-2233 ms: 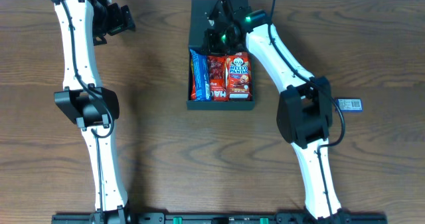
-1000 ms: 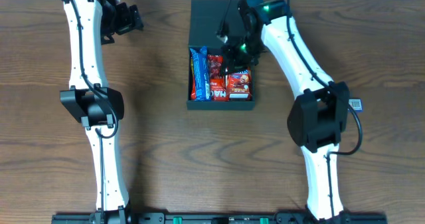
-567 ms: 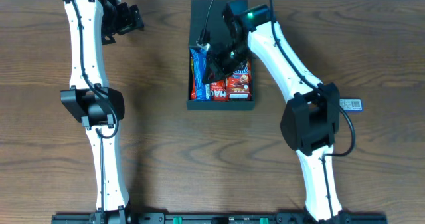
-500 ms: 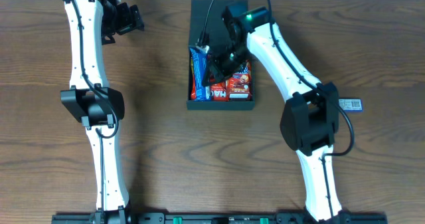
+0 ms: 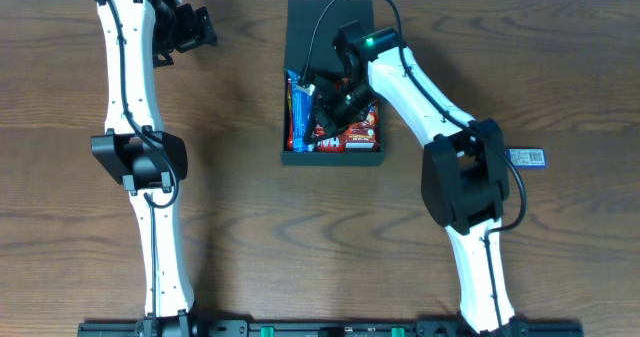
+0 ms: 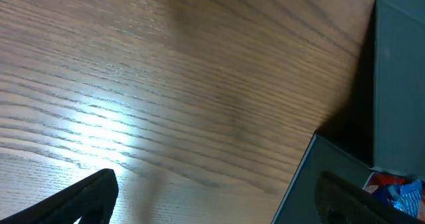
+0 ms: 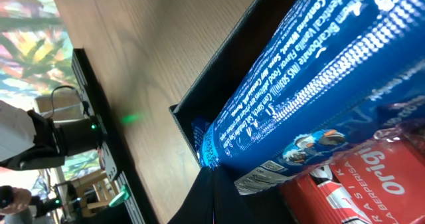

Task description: Pack container

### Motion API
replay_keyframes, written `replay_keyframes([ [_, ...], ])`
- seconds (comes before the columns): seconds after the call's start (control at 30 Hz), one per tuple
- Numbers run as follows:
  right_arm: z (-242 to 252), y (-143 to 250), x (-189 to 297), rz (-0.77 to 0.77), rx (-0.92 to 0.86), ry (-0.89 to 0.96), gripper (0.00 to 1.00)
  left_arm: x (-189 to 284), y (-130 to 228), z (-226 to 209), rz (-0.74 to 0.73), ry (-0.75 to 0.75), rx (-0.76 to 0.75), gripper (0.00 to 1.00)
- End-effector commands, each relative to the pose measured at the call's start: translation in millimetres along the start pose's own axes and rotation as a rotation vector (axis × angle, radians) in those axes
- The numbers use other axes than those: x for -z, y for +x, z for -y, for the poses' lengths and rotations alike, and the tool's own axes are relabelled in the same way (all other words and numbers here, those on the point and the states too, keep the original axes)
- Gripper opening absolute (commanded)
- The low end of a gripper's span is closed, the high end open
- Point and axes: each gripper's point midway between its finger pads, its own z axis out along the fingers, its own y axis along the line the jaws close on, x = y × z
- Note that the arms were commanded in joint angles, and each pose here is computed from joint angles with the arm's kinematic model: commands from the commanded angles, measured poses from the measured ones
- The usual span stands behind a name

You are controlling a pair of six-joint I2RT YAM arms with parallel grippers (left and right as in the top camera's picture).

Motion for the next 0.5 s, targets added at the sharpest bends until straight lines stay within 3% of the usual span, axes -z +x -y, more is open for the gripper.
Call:
replay_keyframes([
  [0.0, -10.4, -4.9, 6.2, 0.016, 0.045, 0.003, 0.01, 9.9, -3.5, 3.0, 0.031, 0.006, 0.008, 0.95],
  [0.23, -33.9, -36.3, 44.9, 0.151, 0.161, 0.023, 0.01, 9.4, -2.5, 5.2, 0.028, 0.007, 0.003, 0.95],
  [0.47, -15.8, -107.9, 74.0, 0.432, 0.221, 0.014, 0.01, 6.9, 1.7, 17.2, 0.023, 0.01, -0.021, 0.96],
])
